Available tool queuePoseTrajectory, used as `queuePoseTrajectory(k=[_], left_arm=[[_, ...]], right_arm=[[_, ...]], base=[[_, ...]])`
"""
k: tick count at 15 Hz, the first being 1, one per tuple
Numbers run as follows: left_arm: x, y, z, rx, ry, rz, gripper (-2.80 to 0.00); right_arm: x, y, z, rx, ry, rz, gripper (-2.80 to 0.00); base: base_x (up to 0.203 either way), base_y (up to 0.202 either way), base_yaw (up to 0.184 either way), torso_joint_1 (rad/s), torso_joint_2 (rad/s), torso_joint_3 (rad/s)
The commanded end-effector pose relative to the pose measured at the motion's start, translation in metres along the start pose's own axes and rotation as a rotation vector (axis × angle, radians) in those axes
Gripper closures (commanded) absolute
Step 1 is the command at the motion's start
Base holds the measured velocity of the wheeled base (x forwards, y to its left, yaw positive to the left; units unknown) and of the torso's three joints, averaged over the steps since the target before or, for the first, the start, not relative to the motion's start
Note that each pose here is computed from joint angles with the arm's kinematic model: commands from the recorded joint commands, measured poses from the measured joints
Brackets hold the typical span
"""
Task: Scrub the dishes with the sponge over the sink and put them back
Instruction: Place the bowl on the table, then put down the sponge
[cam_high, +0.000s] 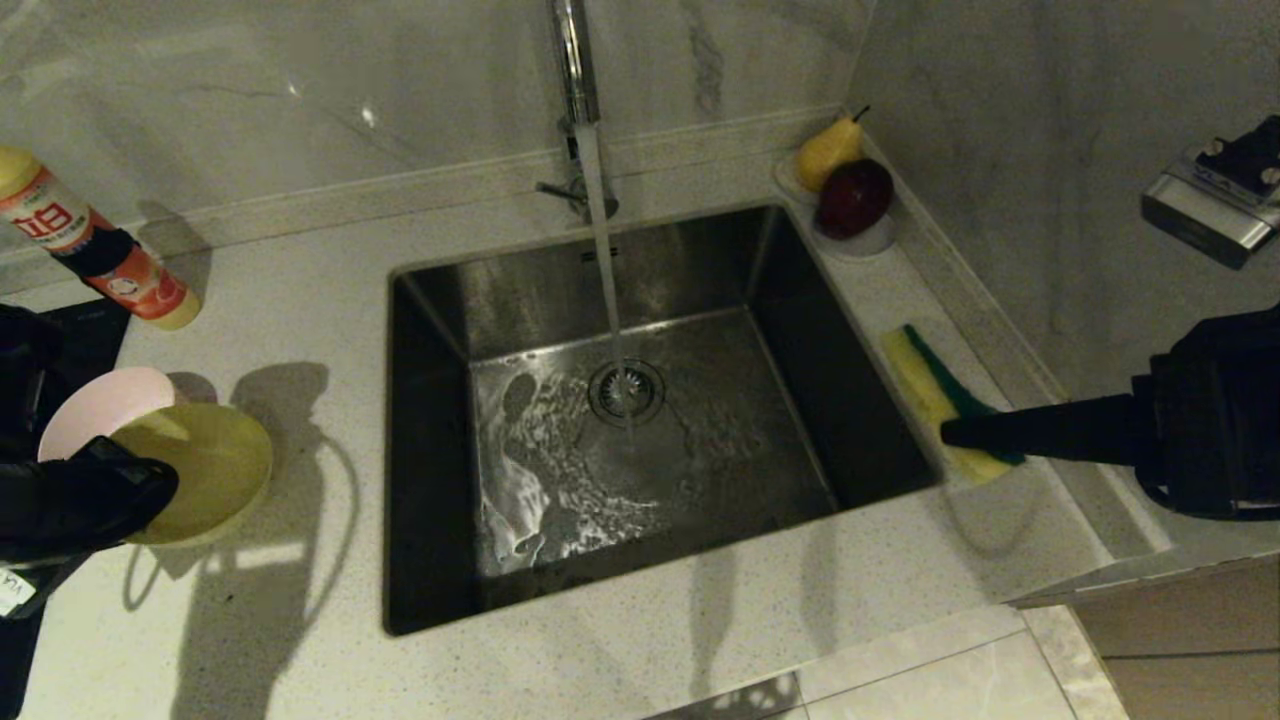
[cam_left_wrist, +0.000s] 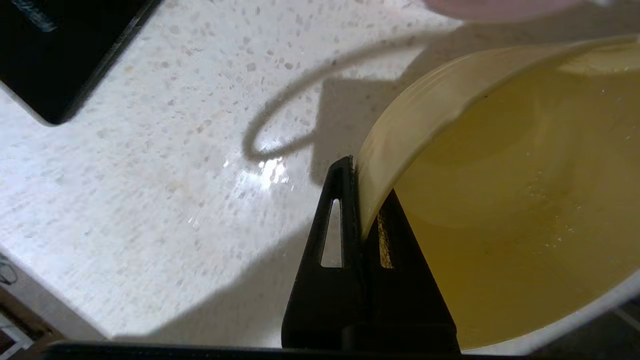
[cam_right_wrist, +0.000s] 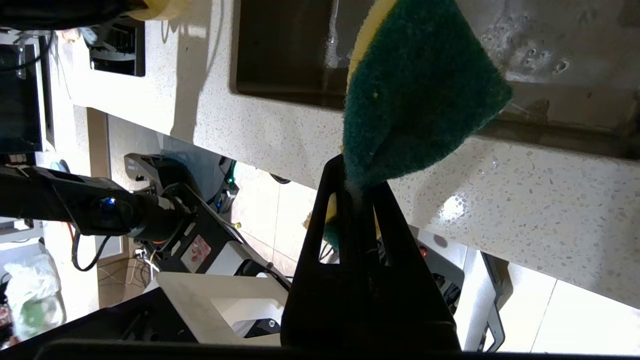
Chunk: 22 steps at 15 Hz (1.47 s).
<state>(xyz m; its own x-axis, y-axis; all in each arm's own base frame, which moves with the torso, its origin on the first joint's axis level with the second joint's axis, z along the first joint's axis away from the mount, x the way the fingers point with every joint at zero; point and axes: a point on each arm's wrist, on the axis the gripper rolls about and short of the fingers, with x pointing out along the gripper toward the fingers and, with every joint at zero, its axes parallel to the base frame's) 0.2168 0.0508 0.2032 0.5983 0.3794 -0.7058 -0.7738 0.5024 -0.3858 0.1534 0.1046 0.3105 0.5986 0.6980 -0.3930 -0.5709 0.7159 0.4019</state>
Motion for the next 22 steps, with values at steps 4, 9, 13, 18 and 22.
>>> queuePoseTrajectory(k=[4,9,13,18,22], left_arm=[[0.013,0.006,-0.01,0.013,0.047,0.049,0.0],[0.012,0.0,-0.003,-0.026,-0.016,-0.011,-2.8],[-0.024,-0.004,0.013,-0.053,-0.101,-0.107,-2.8],[-0.109,-0.026,0.056,0.037,-0.224,-0.353,0.0],[-0.13,-0.047,0.068,0.415,-0.4,-0.569,0.0]], right_arm=[[-0.006,0.002,0.0,0.004,-0.012,0.006,0.0],[-0.005,0.001,-0.003,0.005,-0.004,0.003,0.0],[-0.005,-0.001,-0.007,0.006,0.006,0.0,0.0],[-0.009,-0.001,-0.011,0.004,0.007,0.001,0.0],[-0.015,0.0,-0.012,0.006,-0.005,0.004,0.0]], base=[[0.0,0.0,0.0,0.0,0.0,0.0],[0.0,0.0,0.0,0.0,0.0,0.0],[0.0,0.0,0.0,0.0,0.0,0.0],[0.0,0.0,0.0,0.0,0.0,0.0],[0.0,0.0,0.0,0.0,0.0,0.0]])
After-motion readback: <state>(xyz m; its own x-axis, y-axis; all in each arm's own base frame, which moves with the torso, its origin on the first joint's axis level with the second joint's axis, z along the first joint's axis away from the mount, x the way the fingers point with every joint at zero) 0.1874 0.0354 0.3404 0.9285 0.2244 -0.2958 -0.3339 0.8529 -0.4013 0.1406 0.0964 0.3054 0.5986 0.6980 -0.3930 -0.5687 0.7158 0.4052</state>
